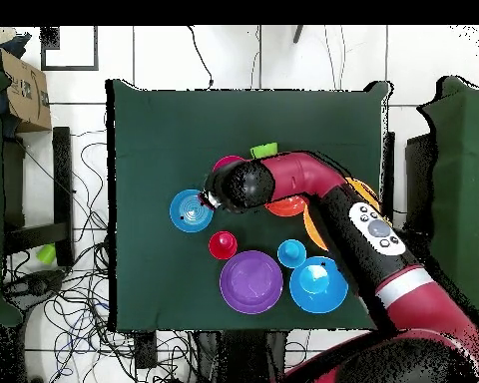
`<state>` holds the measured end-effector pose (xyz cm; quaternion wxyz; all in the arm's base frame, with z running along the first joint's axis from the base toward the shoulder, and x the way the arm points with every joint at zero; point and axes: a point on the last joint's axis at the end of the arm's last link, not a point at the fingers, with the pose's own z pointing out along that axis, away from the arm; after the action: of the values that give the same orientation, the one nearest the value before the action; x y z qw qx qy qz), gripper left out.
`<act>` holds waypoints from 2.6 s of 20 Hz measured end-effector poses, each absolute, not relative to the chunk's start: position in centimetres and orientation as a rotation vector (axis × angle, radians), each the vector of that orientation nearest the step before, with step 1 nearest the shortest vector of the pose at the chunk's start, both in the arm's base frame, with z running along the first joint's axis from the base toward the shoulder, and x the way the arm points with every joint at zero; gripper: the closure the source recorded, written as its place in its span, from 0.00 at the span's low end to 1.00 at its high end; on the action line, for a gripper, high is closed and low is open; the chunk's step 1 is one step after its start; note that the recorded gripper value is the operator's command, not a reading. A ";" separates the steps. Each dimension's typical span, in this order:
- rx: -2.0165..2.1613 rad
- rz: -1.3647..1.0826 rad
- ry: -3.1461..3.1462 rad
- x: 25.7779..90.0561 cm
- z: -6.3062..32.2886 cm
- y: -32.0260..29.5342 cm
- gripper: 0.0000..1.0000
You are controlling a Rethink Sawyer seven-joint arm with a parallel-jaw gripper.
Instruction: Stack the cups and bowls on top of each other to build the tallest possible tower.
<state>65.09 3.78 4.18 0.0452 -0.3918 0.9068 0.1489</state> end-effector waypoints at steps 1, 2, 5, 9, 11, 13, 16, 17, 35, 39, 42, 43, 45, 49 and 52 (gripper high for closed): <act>-1.197 0.423 2.793 64.8 4.6 4.3 0.00; -1.191 0.400 2.814 64.6 5.2 5.1 0.00; -1.158 0.360 2.861 63.9 6.4 6.6 0.00; -1.081 0.204 2.975 61.4 8.0 10.6 0.00; -1.029 0.137 3.019 60.1 8.6 12.5 0.00; -0.982 0.095 3.047 59.1 9.0 13.8 0.00; -0.864 0.038 3.088 57.7 9.2 15.0 0.00; -0.836 0.028 3.093 57.5 9.1 14.9 0.00; -0.700 -0.052 3.074 55.4 3.3 8.4 0.00; -0.714 -0.043 3.080 54.9 2.5 8.9 0.00; -0.737 -0.037 3.085 54.3 1.9 9.7 0.00; -0.744 -0.035 3.087 54.2 1.7 10.0 0.00; -0.759 -0.027 3.094 53.8 1.2 10.5 0.00; -0.754 -0.015 3.106 53.6 0.5 10.4 0.00; -0.733 -0.004 3.110 53.6 0.1 9.9 0.00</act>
<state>53.61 9.89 0.14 -0.0267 -0.2292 0.9730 -0.0013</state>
